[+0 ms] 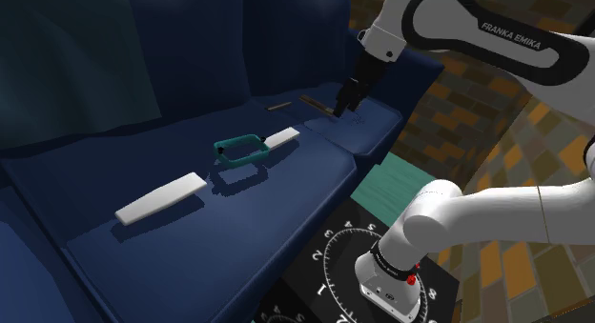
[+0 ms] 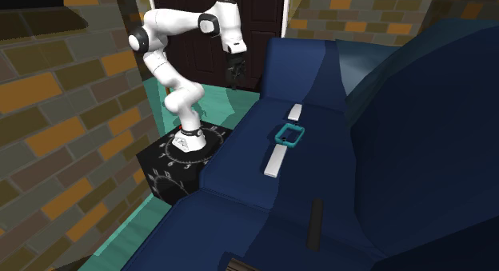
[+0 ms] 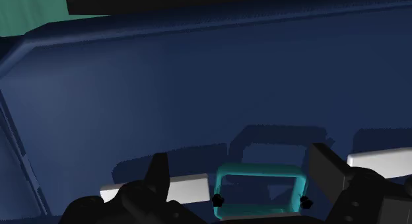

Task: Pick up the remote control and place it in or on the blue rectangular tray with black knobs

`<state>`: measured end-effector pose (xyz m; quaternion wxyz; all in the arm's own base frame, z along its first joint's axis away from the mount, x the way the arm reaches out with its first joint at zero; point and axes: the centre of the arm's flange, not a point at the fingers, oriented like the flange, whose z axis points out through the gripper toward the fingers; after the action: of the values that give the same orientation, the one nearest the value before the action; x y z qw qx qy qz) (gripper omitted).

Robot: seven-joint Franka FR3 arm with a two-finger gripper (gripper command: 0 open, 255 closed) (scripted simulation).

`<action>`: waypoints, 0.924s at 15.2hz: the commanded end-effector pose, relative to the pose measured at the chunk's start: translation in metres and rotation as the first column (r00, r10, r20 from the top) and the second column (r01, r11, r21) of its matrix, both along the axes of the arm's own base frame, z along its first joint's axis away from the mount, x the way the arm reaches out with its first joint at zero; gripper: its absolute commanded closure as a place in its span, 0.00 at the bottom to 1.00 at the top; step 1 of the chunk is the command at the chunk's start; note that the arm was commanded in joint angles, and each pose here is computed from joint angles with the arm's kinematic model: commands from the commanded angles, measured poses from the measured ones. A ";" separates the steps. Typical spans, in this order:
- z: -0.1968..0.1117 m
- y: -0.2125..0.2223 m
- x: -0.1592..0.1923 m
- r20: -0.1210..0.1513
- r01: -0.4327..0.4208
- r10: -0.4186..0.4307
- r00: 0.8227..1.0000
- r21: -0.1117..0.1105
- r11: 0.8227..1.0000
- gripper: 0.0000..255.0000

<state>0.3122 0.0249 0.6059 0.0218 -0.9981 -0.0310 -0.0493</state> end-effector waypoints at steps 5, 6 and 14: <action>-0.031 0.010 0.043 -0.016 0.188 -0.188 0.982 0.006 0.982 0.00; -0.039 0.011 0.054 -0.020 0.235 -0.235 0.972 0.007 0.972 0.00; -0.104 0.002 0.139 -0.054 0.578 -0.577 0.815 0.008 0.816 0.00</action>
<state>0.4407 0.0294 0.5106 0.0184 -0.9681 0.2481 -0.0309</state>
